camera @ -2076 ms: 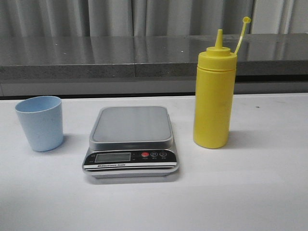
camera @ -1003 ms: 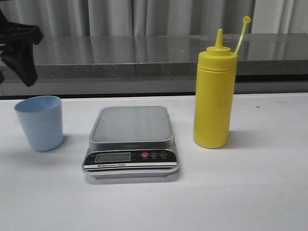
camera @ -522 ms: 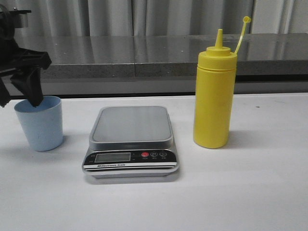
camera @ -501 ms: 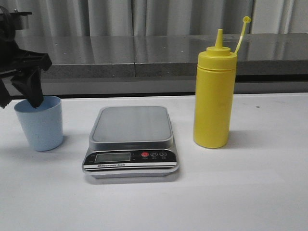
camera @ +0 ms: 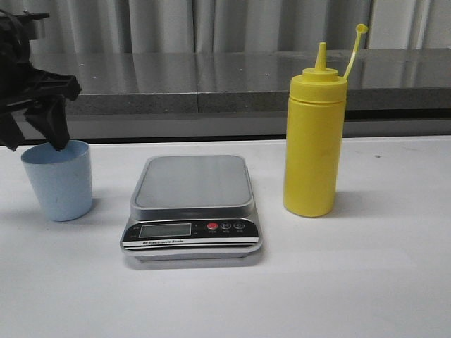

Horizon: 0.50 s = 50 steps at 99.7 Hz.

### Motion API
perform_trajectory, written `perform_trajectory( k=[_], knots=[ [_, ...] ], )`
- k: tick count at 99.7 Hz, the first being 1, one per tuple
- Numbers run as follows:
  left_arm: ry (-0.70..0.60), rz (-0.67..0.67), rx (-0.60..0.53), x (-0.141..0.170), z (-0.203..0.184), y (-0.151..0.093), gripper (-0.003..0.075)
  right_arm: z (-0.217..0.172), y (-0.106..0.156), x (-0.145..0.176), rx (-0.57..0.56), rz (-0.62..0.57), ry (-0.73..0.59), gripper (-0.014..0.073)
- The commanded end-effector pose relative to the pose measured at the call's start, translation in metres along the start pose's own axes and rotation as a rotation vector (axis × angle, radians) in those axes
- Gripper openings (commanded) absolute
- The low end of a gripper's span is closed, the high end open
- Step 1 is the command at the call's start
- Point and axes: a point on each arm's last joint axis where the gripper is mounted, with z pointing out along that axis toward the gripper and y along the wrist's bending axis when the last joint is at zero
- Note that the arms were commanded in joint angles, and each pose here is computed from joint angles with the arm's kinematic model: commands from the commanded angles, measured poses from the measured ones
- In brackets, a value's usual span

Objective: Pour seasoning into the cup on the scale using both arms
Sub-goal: 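Lower the left gripper over the light blue cup and grasp its rim, then lift the blue cup with the left gripper and carry it over the scale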

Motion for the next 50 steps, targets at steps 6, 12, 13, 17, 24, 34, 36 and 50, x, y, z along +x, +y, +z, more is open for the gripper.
perform_trajectory(
  k=[6,12,13,17,24,34,36,50],
  knots=[
    [-0.088,0.004,0.008,-0.0128,-0.0145,-0.0029,0.0439,-0.0033,0.0023,-0.0131,-0.019,-0.019,-0.113,-0.0069],
    [-0.086,0.004,0.008,-0.0127,-0.0138,-0.0029,0.0439,-0.0033,0.0023,-0.0131,-0.019,-0.019,-0.113,-0.0069],
    [-0.084,0.004,0.007,-0.0126,-0.013,-0.0028,0.0439,-0.0033,0.0023,-0.0131,-0.019,-0.019,-0.113,-0.0069],
    [-0.082,0.004,0.007,-0.0125,-0.0124,-0.0028,0.0439,-0.0033,0.0023,-0.0131,-0.019,-0.019,-0.113,-0.0069],
    [-0.073,0.003,0.007,-0.0117,-0.0099,-0.0027,0.0439,-0.0033,0.0023,-0.0131,-0.019,-0.019,-0.113,-0.0069],
    [-0.066,0.003,0.006,-0.0113,-0.0081,-0.0026,0.0439,-0.0033,0.0023,-0.0131,-0.019,-0.019,-0.113,-0.0069],
    [-0.066,0.003,0.006,-0.0113,-0.0081,-0.0026,0.0439,-0.0033,0.0023,-0.0131,-0.019,-0.019,-0.113,-0.0069],
    [-0.066,0.003,0.006,-0.0113,-0.0081,-0.0026,0.0402,-0.0033,0.0023,-0.0131,-0.019,-0.019,-0.113,-0.0069]
  ],
)
